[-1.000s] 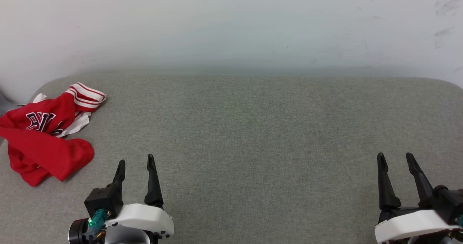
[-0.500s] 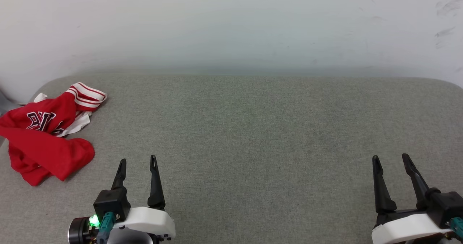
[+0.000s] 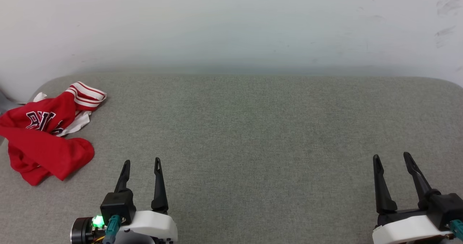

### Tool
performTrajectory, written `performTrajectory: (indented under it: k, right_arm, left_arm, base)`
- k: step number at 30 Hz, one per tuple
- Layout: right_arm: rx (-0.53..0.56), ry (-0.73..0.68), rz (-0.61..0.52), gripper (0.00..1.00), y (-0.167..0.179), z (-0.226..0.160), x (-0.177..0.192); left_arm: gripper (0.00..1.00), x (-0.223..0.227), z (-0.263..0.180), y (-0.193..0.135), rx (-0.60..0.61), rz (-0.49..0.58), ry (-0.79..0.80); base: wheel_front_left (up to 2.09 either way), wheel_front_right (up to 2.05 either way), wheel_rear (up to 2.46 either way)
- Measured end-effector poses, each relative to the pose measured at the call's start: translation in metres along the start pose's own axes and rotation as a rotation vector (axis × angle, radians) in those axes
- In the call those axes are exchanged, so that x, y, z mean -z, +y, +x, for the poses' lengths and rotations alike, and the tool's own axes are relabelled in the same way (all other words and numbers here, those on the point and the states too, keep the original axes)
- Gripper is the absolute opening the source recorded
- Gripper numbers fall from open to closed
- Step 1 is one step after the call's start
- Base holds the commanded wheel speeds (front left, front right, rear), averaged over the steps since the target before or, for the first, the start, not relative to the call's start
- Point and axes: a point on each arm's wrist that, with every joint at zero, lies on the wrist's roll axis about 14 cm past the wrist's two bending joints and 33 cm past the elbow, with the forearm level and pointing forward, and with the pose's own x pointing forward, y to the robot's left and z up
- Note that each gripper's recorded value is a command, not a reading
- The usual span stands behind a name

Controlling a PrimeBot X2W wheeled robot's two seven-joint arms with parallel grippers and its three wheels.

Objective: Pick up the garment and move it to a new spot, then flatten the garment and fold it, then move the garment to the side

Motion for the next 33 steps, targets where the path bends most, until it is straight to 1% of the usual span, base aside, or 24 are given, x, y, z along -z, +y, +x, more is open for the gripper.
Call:
performTrajectory:
  k: [9,18,27,33]
  right_arm:
    - [0.028,0.007,0.056,1.00,-0.006,-0.001,0.004]
    - [0.043,0.021,0.082,1.00,-0.009,-0.003,0.009]
    - [0.038,0.026,0.089,1.00,-0.007,-0.001,0.011]
    - [0.012,0.027,0.095,1.00,0.001,0.003,0.011]
  left_arm:
    - [1.00,0.003,0.000,0.002,-0.008,-0.016,0.011]
    - [1.00,0.007,0.000,0.002,-0.008,-0.024,0.023]
    - [1.00,0.009,-0.002,0.004,-0.013,-0.025,0.029]
    - [1.00,0.008,-0.005,0.012,-0.034,-0.022,0.029]
  base:
    - [0.00,0.00,0.00]
    - [0.00,0.00,0.00]
    - [0.00,0.00,0.00]
    - [0.00,0.00,0.00]
